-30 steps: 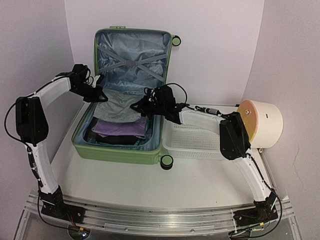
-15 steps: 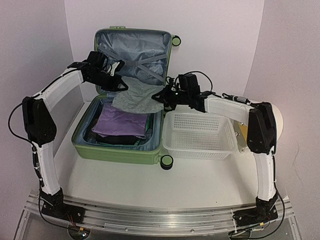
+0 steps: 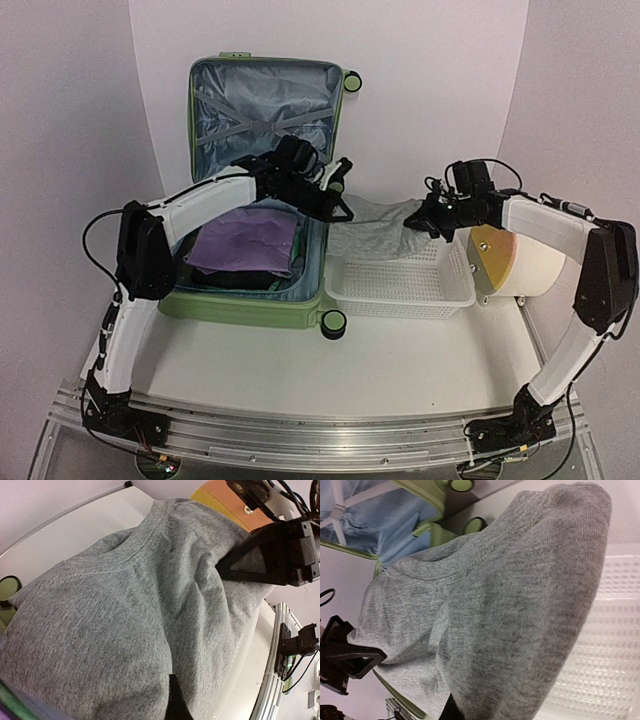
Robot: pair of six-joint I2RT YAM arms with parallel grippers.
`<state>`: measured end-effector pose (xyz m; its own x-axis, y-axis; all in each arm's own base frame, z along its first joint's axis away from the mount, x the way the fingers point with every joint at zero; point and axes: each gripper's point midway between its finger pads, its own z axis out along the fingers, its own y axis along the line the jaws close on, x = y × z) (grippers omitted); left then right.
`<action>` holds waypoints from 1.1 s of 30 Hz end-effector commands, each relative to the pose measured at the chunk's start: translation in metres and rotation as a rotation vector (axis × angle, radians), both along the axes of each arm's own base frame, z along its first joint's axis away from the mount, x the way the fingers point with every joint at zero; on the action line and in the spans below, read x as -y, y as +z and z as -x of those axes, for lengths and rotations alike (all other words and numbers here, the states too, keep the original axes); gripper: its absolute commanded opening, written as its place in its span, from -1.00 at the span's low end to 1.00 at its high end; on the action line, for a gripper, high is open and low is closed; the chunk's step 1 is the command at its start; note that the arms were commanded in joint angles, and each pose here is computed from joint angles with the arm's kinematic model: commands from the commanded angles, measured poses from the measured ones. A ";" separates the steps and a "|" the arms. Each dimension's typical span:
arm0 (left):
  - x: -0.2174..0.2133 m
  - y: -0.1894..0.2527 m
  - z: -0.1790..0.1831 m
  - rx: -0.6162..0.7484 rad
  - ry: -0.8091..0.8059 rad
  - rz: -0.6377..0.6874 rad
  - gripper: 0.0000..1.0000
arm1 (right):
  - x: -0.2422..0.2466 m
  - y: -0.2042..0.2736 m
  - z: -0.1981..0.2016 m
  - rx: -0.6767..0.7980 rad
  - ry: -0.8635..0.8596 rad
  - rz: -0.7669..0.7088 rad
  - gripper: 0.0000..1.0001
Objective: Open, take out, and arrange the luggage
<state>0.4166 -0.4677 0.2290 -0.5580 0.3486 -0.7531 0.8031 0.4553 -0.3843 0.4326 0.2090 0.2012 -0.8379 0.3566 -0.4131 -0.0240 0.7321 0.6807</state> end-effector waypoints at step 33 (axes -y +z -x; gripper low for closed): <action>0.033 0.030 -0.021 0.423 0.090 -0.121 -0.09 | 0.078 -0.082 -0.003 -0.170 -0.052 0.718 -0.43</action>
<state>0.4401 -0.5056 0.1705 -0.4057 0.4422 -0.7999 0.8248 0.5543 -0.1119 0.4366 0.1335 0.1297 -0.8887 0.1293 -0.4398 0.0787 0.9882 0.1316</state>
